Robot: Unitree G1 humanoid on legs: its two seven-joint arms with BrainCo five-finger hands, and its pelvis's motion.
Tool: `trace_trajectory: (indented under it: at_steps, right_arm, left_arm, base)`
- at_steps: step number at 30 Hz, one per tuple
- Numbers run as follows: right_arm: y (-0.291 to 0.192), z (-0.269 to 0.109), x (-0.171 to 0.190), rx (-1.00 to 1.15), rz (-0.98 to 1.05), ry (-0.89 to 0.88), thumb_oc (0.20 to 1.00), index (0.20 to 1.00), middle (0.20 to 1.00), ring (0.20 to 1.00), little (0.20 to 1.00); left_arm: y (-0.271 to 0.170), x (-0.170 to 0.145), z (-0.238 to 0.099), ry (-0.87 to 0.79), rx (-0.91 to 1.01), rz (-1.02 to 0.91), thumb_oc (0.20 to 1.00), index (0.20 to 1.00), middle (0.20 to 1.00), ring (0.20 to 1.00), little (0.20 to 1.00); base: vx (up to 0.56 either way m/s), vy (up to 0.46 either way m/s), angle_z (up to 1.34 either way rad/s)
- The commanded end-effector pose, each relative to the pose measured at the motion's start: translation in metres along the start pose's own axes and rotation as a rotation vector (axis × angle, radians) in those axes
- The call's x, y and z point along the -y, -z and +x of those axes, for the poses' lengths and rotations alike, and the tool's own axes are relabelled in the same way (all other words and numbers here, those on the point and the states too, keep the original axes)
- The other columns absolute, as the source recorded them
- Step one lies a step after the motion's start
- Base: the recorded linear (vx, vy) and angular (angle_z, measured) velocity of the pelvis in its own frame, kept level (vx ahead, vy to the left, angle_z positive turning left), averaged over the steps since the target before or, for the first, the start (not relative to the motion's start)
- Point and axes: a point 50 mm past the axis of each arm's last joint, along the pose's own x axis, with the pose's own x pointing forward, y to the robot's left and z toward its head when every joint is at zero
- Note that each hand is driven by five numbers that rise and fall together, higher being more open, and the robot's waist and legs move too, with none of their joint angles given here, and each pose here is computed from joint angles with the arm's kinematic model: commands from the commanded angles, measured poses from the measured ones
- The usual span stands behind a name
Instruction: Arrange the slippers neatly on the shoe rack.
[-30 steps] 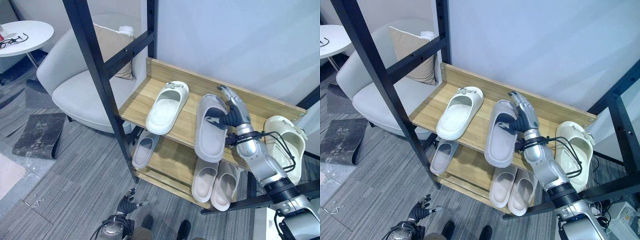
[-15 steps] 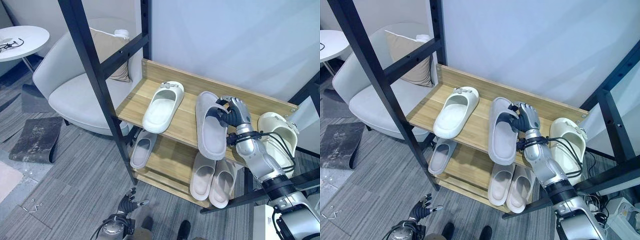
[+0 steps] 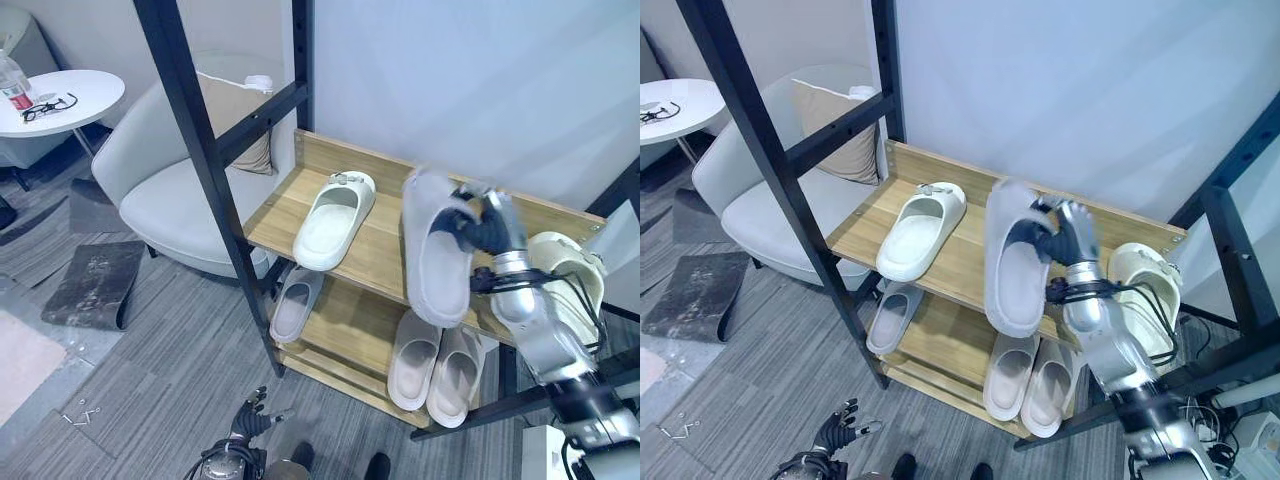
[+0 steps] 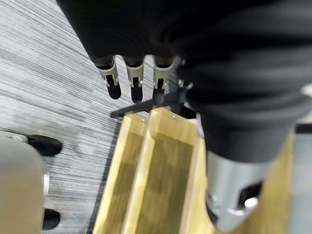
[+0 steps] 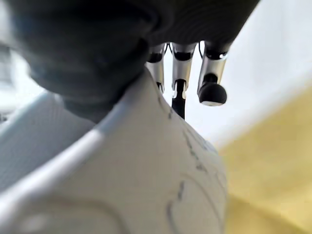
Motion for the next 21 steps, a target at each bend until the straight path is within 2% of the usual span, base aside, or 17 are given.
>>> trace_trajectory:
  at_steps: [1, 2, 3, 5, 6, 7, 9, 11, 12, 14, 15, 17, 19, 21]
  right_arm:
    - [-0.039, 0.020, 0.035, 0.233, 0.124, 0.251, 0.200, 0.200, 0.200, 0.200, 0.200]
    - [-0.061, 0.017, 0.044, 0.315, 0.291, 0.313, 0.200, 0.200, 0.200, 0.200, 0.200]
    - [-0.066, 0.015, 0.044, 0.326, 0.373, 0.311, 0.200, 0.200, 0.200, 0.200, 0.200]
    - [-0.082, 0.011, 0.037, 0.349, 0.665, 0.272, 0.200, 0.200, 0.200, 0.200, 0.200]
    - [-0.096, 0.006, 0.014, 0.320, 1.008, 0.125, 0.200, 0.200, 0.200, 0.200, 0.200]
    - [-0.096, 0.006, 0.014, 0.319, 1.009, 0.125, 0.200, 0.200, 0.200, 0.200, 0.200]
    - [-0.109, 0.000, -0.001, 0.306, 1.185, -0.010, 0.200, 0.200, 0.200, 0.200, 0.200]
    - [-0.135, -0.009, -0.020, 0.312, 1.522, -0.214, 0.200, 0.200, 0.200, 0.200, 0.200]
    - [-0.146, -0.013, -0.027, 0.316, 1.613, -0.302, 0.200, 0.200, 0.200, 0.200, 0.200]
    - [-0.153, -0.015, -0.031, 0.327, 1.656, -0.356, 0.200, 0.200, 0.200, 0.200, 0.200]
    - [-0.168, -0.019, -0.041, 0.338, 1.717, -0.463, 0.200, 0.200, 0.200, 0.200, 0.200]
    - [-0.179, -0.026, -0.059, 0.336, 1.671, -0.592, 0.200, 0.200, 0.200, 0.200, 0.200]
    - [-0.181, -0.029, -0.067, 0.324, 1.658, -0.632, 0.200, 0.200, 0.200, 0.200, 0.200]
    - [-0.183, -0.044, -0.097, 0.261, 1.554, -0.795, 0.200, 0.200, 0.200, 0.200, 0.200]
  left_arm:
    - [-0.018, 0.007, 0.007, 0.024, 0.081, 0.042, 1.000, 1.000, 1.000, 1.000, 1.000]
    - [-0.017, 0.010, 0.006, 0.037, 0.075, 0.034, 1.000, 1.000, 1.000, 1.000, 1.000]
    - [-0.016, 0.011, 0.005, 0.040, 0.074, 0.032, 1.000, 1.000, 1.000, 1.000, 1.000]
    - [-0.016, 0.014, 0.004, 0.048, 0.073, 0.021, 1.000, 1.000, 1.000, 1.000, 1.000]
    - [-0.015, 0.016, 0.004, 0.048, 0.061, 0.019, 1.000, 1.000, 1.000, 1.000, 1.000]
    - [-0.014, 0.015, 0.004, 0.048, 0.060, 0.019, 1.000, 1.000, 1.000, 1.000, 1.000]
    - [-0.015, 0.017, 0.005, 0.039, 0.052, 0.003, 1.000, 1.000, 1.000, 1.000, 1.000]
    - [-0.012, 0.019, 0.006, 0.020, 0.030, -0.022, 1.000, 1.000, 1.000, 1.000, 1.000]
    - [-0.013, 0.019, 0.007, 0.016, 0.032, -0.031, 1.000, 1.000, 1.000, 1.000, 1.000]
    - [-0.014, 0.019, 0.007, 0.016, 0.034, -0.035, 1.000, 1.000, 1.000, 1.000, 1.000]
    - [-0.010, 0.018, 0.008, 0.003, 0.019, -0.040, 1.000, 1.000, 1.000, 1.000, 1.000]
    - [-0.015, 0.016, 0.009, -0.008, 0.044, -0.041, 1.000, 1.000, 1.000, 1.000, 1.000]
    - [-0.016, 0.016, 0.010, -0.012, 0.049, -0.036, 1.000, 1.000, 1.000, 1.000, 1.000]
    - [-0.019, 0.015, 0.012, -0.022, 0.057, -0.033, 1.000, 1.000, 1.000, 1.000, 1.000]
  base:
    - [-0.04, -0.016, -0.06]
    - [-0.04, -0.018, -0.09]
    - [-0.08, -0.011, -0.16]
    - [-0.07, -0.009, -0.22]
    - [-0.03, -0.020, -0.15]
    - [-0.06, -0.012, -0.08]
    - [-0.02, -0.008, 0.03]
    - [-0.05, -0.027, 0.07]
    - [-0.03, -0.021, 0.01]
    - [-0.03, -0.024, 0.08]
    - [-0.03, -0.032, 0.19]
    - [-0.04, -0.034, 0.24]
    - [-0.03, -0.024, 0.30]
    - [-0.04, -0.024, 0.23]
